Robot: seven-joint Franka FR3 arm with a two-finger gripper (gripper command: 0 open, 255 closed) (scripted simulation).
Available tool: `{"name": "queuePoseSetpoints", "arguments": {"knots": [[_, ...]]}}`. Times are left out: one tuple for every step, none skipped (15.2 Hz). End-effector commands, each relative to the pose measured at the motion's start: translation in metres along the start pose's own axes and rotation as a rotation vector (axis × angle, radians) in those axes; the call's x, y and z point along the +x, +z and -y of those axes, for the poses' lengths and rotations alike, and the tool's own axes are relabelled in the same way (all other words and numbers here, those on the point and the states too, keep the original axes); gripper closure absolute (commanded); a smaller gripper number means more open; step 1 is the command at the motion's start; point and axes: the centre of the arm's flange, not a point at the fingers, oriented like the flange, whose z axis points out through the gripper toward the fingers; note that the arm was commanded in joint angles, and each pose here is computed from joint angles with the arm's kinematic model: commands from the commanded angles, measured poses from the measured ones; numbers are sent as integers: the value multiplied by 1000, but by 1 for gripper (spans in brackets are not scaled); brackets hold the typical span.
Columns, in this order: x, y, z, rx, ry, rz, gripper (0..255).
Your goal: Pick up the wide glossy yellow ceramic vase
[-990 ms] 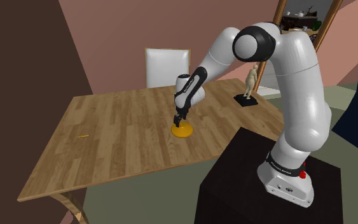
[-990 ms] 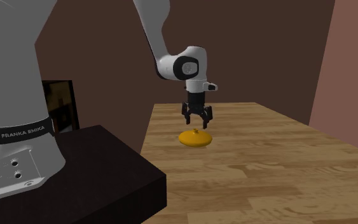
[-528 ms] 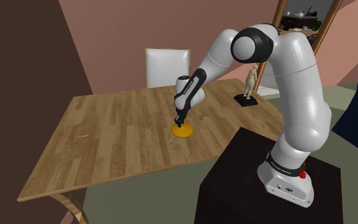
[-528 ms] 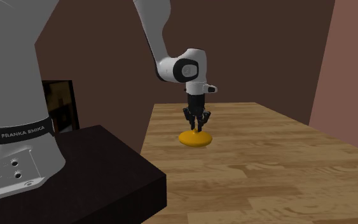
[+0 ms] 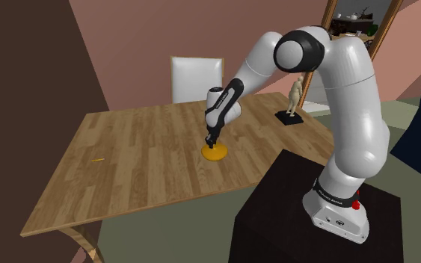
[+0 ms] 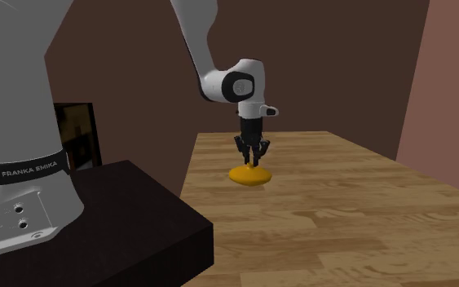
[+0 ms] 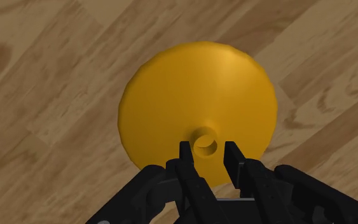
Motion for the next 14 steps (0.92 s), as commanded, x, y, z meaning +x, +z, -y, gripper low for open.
{"name": "queuePoseSetpoints", "arguments": {"knots": [[1, -11, -1, 0, 0, 0, 255], [1, -17, -1, 0, 0, 0, 255], [1, -22, -1, 0, 0, 0, 255], [1, -27, -1, 0, 0, 0, 255], [2, -33, -1, 0, 0, 0, 255], [2, -38, -1, 0, 0, 0, 255], [2, -43, -1, 0, 0, 0, 255], [2, -48, -1, 0, 0, 0, 255], [3, -54, -1, 0, 0, 0, 255], [3, -59, -1, 0, 0, 0, 255], [3, -64, -1, 0, 0, 0, 255], [3, -70, -1, 0, 0, 0, 255], [3, -70, -1, 0, 0, 0, 255], [3, -70, -1, 0, 0, 0, 255]]}}
